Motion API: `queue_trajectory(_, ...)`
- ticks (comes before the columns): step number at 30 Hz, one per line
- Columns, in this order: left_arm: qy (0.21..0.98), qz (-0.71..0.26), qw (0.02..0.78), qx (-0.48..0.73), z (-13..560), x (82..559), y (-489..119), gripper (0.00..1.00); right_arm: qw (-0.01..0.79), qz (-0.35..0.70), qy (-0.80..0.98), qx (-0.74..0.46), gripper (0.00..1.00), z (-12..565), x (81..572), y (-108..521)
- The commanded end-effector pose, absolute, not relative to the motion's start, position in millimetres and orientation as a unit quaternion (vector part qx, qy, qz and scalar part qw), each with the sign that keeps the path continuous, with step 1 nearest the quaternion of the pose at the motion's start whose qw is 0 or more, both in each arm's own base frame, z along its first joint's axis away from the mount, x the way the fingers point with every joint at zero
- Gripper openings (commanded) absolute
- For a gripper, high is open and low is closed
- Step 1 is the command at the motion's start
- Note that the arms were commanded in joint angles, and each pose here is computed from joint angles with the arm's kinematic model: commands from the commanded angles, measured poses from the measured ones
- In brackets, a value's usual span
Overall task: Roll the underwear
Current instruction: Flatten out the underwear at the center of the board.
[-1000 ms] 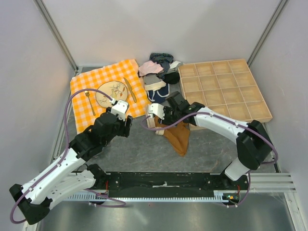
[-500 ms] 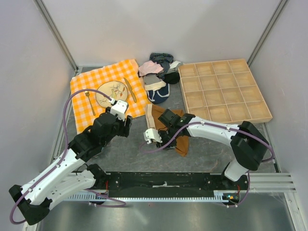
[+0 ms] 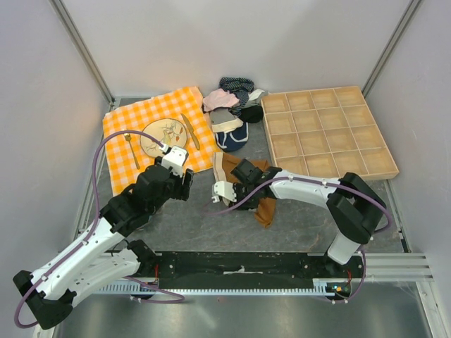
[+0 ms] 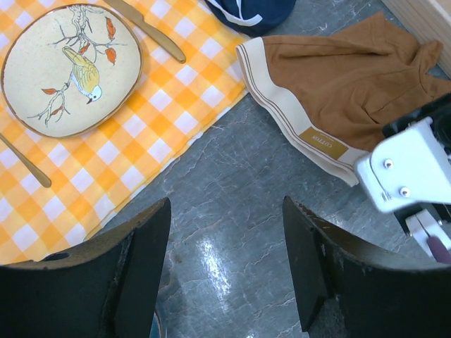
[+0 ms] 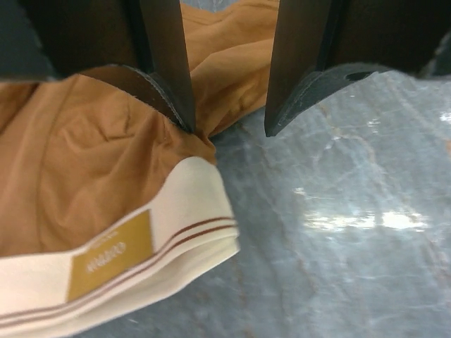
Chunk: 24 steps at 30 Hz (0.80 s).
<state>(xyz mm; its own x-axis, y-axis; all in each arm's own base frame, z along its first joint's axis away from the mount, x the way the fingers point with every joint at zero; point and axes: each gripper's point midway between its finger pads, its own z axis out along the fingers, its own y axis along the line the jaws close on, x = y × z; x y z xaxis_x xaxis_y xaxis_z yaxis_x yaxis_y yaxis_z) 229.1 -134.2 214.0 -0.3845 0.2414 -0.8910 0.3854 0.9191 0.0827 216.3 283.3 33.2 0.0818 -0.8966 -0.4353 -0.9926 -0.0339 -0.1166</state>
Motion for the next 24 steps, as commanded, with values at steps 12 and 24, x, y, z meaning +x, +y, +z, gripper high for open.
queue_trajectory(12,0.820,-0.060,0.536,0.193,218,235,-133,0.72,0.189,0.080,0.714,-0.670,0.24,6,241,263)
queue_trajectory(24,0.820,-0.064,0.534,0.195,218,235,-135,0.72,0.094,0.350,0.612,-0.703,0.00,88,141,292)
